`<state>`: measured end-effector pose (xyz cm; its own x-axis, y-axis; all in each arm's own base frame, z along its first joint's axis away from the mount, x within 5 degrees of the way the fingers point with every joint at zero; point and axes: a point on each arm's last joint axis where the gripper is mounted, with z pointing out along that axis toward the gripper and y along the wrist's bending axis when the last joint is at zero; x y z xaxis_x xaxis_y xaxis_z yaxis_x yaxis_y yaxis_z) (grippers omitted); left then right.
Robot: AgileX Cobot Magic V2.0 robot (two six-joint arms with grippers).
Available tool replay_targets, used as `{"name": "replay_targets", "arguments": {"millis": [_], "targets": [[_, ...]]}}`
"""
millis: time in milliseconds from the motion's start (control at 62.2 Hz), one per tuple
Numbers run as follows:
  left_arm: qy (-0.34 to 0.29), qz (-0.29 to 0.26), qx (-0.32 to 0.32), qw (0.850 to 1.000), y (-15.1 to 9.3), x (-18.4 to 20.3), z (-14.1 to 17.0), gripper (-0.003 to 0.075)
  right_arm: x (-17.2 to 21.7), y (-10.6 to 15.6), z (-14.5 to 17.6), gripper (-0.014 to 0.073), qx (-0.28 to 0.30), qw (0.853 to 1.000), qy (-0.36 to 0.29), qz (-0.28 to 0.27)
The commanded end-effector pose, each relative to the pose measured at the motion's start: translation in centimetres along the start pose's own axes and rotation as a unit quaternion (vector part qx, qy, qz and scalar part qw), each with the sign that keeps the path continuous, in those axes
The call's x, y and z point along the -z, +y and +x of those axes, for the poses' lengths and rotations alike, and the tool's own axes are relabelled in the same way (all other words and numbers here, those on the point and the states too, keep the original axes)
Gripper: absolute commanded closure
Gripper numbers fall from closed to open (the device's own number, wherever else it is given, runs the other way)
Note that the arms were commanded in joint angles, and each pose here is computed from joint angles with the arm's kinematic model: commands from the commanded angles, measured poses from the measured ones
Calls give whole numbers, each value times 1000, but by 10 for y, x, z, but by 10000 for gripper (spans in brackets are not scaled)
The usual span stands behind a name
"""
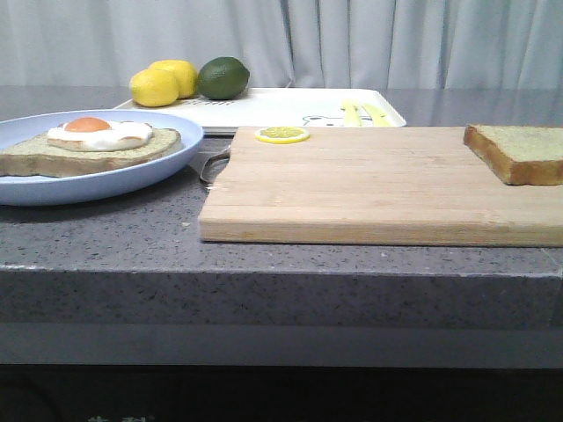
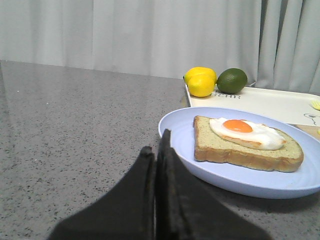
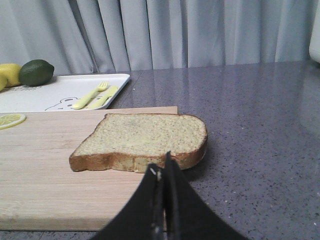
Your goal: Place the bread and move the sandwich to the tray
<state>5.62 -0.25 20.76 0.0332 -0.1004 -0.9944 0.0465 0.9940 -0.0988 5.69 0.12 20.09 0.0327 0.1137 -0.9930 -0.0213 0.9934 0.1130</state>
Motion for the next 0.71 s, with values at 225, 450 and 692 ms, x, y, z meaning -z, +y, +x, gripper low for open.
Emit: {"name": "replay_targets", "arguments": {"millis": [225,450,692], "targets": [[-51,5,6,999,-1,2,-8,741,2,0,-10,664,2,999,-54,1],[-51,5,6,999,-1,2,-8,741,2,0,-10,664,2,999,-54,1],[-51,5,6,999,-1,2,-8,741,2,0,-12,664,2,998,-60,1]]}}
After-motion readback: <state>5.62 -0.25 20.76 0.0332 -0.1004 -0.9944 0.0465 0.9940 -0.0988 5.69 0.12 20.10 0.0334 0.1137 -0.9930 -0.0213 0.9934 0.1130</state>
